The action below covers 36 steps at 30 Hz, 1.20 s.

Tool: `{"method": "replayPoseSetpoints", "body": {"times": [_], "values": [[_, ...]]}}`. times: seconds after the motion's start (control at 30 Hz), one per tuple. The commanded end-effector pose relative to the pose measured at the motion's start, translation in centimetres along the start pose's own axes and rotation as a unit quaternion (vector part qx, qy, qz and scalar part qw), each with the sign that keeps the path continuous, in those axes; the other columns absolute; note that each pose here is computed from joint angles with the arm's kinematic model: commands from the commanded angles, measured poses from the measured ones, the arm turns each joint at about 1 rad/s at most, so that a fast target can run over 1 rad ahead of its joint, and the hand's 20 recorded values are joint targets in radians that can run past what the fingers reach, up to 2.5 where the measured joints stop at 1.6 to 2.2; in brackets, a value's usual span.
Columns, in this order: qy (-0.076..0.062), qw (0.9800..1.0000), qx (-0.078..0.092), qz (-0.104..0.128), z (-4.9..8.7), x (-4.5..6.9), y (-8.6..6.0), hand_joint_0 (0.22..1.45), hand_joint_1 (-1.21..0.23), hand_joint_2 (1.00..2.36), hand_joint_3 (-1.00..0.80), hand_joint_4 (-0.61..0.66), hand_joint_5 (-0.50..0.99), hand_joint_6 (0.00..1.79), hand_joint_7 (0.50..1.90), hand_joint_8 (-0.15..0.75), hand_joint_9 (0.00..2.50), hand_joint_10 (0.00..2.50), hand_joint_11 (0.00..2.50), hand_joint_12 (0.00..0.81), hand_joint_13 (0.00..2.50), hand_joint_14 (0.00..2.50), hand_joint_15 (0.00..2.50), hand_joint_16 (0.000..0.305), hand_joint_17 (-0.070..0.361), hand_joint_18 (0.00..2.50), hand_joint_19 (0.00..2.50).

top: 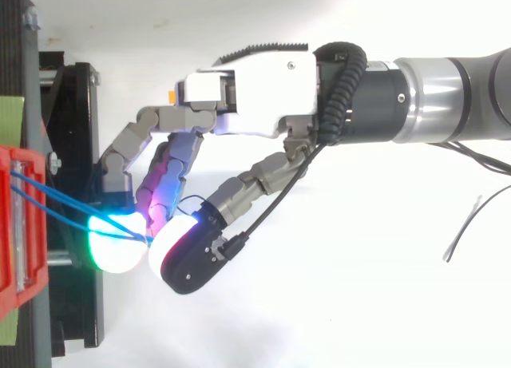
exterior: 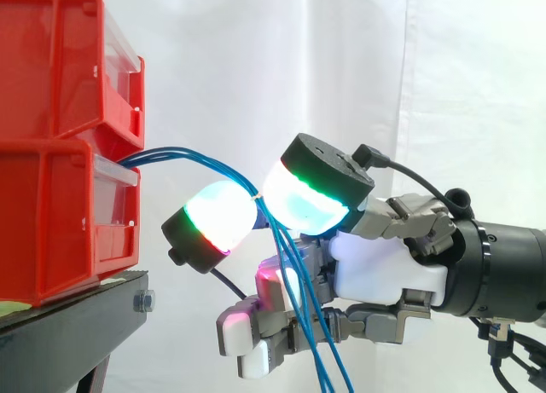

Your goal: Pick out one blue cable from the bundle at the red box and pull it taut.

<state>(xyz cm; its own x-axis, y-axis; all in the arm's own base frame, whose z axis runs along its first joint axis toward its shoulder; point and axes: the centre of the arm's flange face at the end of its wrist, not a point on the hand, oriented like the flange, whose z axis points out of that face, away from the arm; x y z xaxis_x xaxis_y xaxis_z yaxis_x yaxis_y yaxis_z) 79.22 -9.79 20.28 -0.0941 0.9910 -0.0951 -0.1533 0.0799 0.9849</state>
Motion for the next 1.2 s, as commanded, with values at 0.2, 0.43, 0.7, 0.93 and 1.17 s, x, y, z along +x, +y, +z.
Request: {"method": "replayPoseSetpoints", "body": {"times": [0.2,0.43,0.7,0.93,1.17], "values": [[0.0,1.0,0.006,0.0,-0.14,-0.13,-0.18,0.65,-0.78,1.0,-0.5,-0.09,-0.1,0.94,0.64,0.27,1.2,0.02,0.62,0.303,0.88,0.02,0.45,0.041,0.091,0.71,0.58],[0.001,0.9999,0.012,0.001,-0.3,-0.21,-0.19,0.62,-0.74,1.0,-0.5,-0.05,-0.1,0.93,0.63,0.266,1.21,0.02,0.62,0.301,0.88,0.02,0.44,0.04,0.091,0.71,0.58],[0.005,0.9998,0.019,-0.003,-0.45,-0.15,-0.01,0.55,-0.61,1.0,-0.5,0.01,-0.09,0.91,0.64,0.269,1.22,0.02,0.6,0.303,0.86,0.02,0.43,0.042,0.096,0.71,0.59],[0.007,0.9997,0.024,-0.004,-0.68,-0.5,-0.13,0.52,-0.57,1.0,-0.5,0.01,-0.08,0.89,0.68,0.274,1.23,0.02,0.58,0.309,0.88,0.02,0.43,0.044,0.099,0.73,0.59],[0.007,0.9997,0.023,-0.004,-0.73,-0.72,0.09,0.59,-0.62,1.0,-0.5,-0.04,-0.08,0.88,0.72,0.26,1.22,0.02,0.58,0.286,0.85,0.02,0.41,0.041,0.092,0.69,0.6]]}}
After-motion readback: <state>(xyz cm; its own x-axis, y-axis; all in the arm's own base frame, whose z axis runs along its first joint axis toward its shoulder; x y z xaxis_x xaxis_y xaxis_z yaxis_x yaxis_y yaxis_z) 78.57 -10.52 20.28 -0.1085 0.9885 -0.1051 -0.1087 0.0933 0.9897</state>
